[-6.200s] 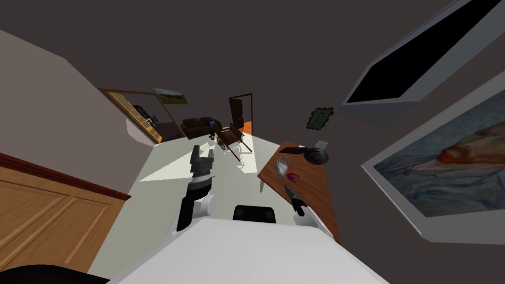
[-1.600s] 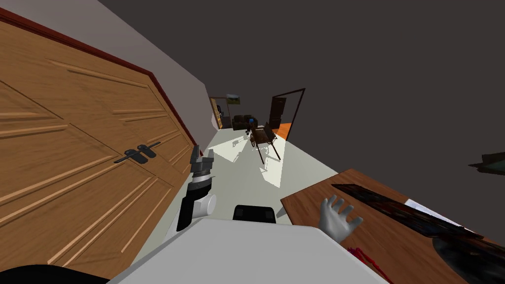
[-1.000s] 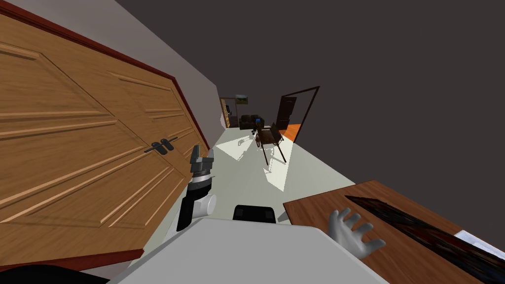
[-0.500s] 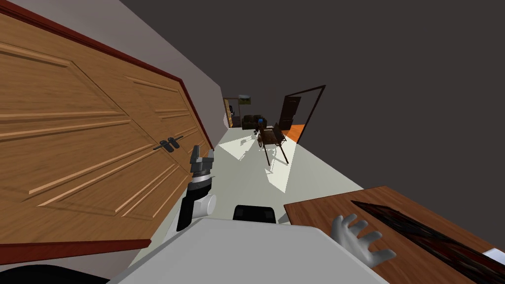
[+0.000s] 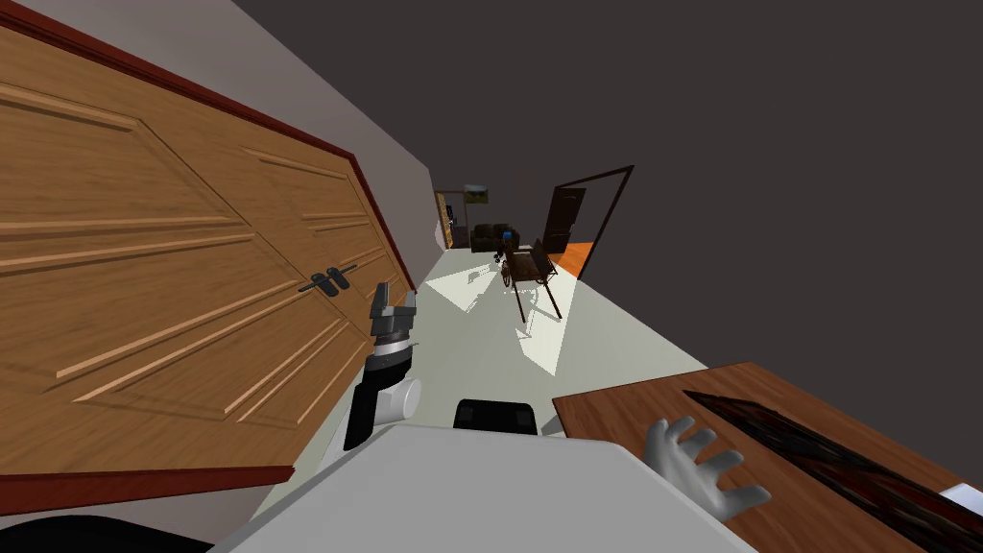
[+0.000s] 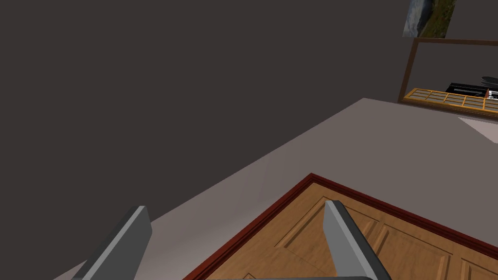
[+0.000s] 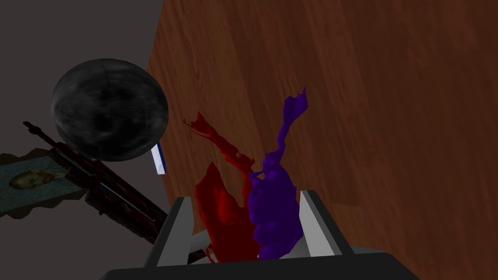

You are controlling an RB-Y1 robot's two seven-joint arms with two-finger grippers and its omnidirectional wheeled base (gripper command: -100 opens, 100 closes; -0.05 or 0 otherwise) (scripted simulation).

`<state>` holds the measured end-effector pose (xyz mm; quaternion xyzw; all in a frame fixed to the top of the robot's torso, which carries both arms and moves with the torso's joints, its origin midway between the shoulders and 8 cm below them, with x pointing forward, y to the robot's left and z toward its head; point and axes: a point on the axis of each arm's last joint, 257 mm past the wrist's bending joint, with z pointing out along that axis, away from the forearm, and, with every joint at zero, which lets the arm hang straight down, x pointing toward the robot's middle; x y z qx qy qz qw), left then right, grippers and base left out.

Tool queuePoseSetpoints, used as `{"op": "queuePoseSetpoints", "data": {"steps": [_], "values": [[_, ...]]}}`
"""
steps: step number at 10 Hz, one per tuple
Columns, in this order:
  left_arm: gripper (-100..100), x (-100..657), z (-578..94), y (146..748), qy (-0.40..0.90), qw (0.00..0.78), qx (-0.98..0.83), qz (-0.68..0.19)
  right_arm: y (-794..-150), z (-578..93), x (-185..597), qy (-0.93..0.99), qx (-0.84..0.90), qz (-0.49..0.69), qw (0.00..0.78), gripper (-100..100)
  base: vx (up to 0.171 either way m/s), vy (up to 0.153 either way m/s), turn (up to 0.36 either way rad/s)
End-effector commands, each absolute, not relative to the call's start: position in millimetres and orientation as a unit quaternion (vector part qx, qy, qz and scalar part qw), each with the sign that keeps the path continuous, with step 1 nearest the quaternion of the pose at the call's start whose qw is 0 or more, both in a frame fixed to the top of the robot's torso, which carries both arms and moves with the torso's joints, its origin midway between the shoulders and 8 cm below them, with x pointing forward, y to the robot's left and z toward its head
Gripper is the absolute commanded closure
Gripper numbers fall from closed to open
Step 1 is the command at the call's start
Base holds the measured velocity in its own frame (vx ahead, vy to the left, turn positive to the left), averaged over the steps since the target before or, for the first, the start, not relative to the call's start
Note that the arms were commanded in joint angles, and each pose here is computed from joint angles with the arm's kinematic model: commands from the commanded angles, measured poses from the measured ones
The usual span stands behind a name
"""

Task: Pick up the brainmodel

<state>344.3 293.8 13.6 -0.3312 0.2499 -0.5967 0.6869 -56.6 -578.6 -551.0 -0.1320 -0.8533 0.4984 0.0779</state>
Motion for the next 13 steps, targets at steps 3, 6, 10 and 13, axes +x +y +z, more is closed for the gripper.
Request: {"op": "queuePoseSetpoints", "data": {"steps": [3,6,10,13], "values": [[0,344.3,13.6,293.8,0.250,0.687,-0.331,-0.597,-579.7,-555.7,-21.0,-0.860,-0.109,0.494,0.061,100,0.009,0.027,-0.194],[0,344.3,13.6,293.8,0.250,0.687,-0.331,-0.597,-580.6,-557.0,-1.9,-0.863,-0.094,0.493,0.052,100,0.003,0.017,-0.094],[0,344.3,13.6,293.8,0.250,0.687,-0.331,-0.597,-588.1,-554.5,48.2,-0.867,-0.064,0.494,0.031,100,0.007,0.039,-0.243],[0,344.3,13.6,293.8,0.250,0.687,-0.331,-0.597,-588.5,-553.3,68.7,-0.868,-0.041,0.495,0.022,100,0.003,0.035,-0.137]]}}
